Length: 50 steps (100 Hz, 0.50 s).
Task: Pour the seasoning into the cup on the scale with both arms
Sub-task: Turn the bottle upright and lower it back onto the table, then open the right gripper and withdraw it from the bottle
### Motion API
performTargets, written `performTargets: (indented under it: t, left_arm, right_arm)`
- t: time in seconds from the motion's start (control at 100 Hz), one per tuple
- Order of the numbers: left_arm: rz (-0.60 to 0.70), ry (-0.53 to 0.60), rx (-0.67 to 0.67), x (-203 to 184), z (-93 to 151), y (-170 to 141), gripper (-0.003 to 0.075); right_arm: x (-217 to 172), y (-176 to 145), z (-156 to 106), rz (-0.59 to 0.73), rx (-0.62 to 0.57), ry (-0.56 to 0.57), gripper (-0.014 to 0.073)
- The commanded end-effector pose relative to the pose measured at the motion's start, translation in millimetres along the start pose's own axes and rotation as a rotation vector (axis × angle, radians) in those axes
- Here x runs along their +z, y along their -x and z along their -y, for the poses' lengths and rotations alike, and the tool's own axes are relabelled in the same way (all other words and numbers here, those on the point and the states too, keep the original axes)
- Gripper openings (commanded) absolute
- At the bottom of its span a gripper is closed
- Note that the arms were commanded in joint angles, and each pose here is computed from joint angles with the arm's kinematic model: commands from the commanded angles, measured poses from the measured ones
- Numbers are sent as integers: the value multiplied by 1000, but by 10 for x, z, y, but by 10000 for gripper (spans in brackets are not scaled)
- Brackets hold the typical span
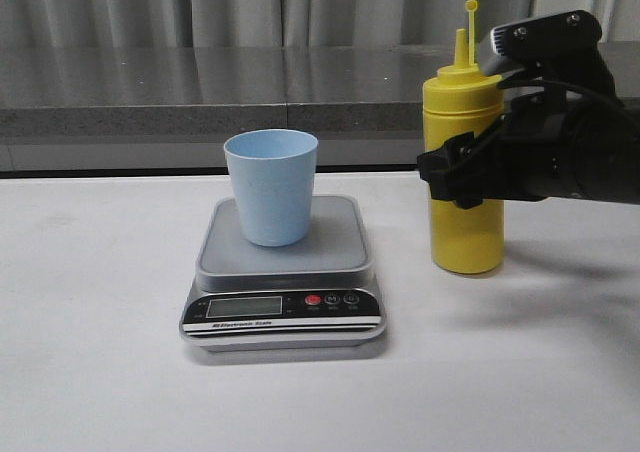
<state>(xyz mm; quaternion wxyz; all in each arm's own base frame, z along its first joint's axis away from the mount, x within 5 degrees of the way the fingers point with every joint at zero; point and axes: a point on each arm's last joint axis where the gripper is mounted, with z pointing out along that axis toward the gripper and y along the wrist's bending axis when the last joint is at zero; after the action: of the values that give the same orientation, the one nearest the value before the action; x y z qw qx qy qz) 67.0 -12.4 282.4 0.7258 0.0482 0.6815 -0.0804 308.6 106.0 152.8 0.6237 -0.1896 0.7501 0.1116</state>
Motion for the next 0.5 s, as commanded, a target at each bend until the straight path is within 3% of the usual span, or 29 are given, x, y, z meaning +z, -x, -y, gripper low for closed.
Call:
performTargets:
  t: [0.0, 0.27, 0.39, 0.49]
  left_arm:
    - [111, 3, -7, -5, 0, 169, -18]
    - [111, 3, -7, -5, 0, 169, -18]
    - [111, 3, -7, -5, 0, 169, -18]
    - [111, 3, -7, -5, 0, 169, -18]
  right_arm:
    - [6, 197, 2, 130, -24, 8, 214]
    - [24, 146, -20, 115, -34, 29, 230]
    - [24, 146, -20, 115, -25, 29, 318]
    - [24, 146, -20, 114, 8, 31, 447]
